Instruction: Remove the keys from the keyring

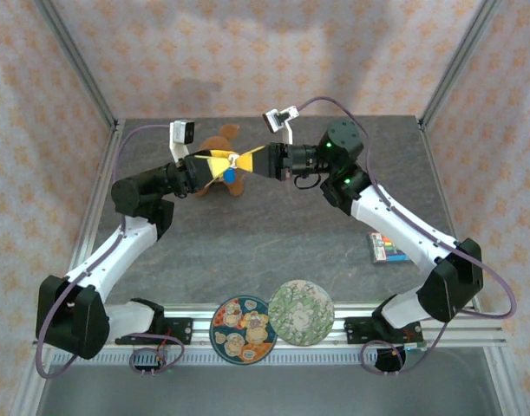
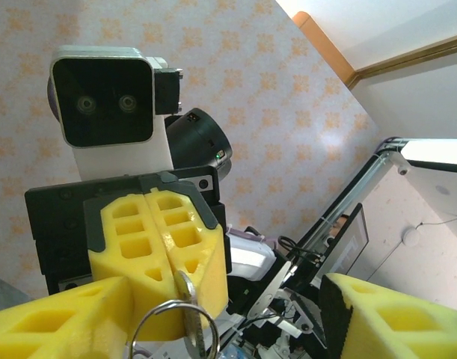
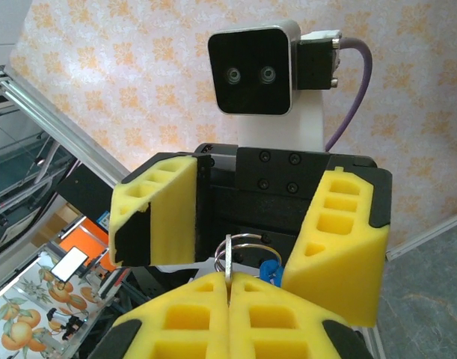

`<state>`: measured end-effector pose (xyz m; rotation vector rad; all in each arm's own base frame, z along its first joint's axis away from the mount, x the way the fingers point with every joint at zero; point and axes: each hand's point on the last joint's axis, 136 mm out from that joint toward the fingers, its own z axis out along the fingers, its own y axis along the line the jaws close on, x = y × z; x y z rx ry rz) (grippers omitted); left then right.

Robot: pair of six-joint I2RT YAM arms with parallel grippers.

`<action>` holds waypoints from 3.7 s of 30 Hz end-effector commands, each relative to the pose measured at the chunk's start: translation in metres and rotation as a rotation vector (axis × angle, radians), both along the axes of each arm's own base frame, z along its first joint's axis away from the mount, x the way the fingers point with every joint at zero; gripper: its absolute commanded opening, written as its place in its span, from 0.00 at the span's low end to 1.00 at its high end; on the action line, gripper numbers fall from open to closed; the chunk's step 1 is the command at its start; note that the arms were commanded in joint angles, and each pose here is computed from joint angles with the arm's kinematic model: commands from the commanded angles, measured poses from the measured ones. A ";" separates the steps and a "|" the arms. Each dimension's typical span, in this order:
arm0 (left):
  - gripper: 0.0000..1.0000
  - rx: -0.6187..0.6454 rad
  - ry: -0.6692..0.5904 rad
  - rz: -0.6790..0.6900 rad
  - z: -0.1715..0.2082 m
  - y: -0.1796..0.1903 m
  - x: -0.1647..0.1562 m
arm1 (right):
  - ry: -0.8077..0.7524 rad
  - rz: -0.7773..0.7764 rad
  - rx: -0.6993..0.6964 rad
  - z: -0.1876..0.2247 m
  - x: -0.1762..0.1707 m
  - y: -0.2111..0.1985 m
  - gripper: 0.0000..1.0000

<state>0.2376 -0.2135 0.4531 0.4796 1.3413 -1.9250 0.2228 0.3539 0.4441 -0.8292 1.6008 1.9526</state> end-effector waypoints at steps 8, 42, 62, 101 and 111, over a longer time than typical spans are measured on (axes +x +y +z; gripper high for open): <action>0.53 -0.008 -0.098 -0.035 0.015 0.001 -0.020 | -0.045 0.003 0.039 0.014 -0.005 -0.003 0.00; 0.12 0.023 -0.093 0.017 0.009 0.001 -0.008 | -0.023 -0.112 -0.033 -0.002 0.004 -0.011 0.00; 0.45 0.073 -0.073 0.092 -0.003 0.005 0.000 | -0.067 -0.149 -0.051 -0.003 -0.002 -0.019 0.00; 0.54 0.464 -0.081 0.137 -0.060 -0.020 0.001 | -0.342 -0.217 -0.416 -0.049 -0.006 -0.039 0.00; 0.37 0.481 -0.082 0.113 -0.063 -0.025 -0.001 | -0.348 -0.204 -0.414 -0.047 -0.008 -0.037 0.00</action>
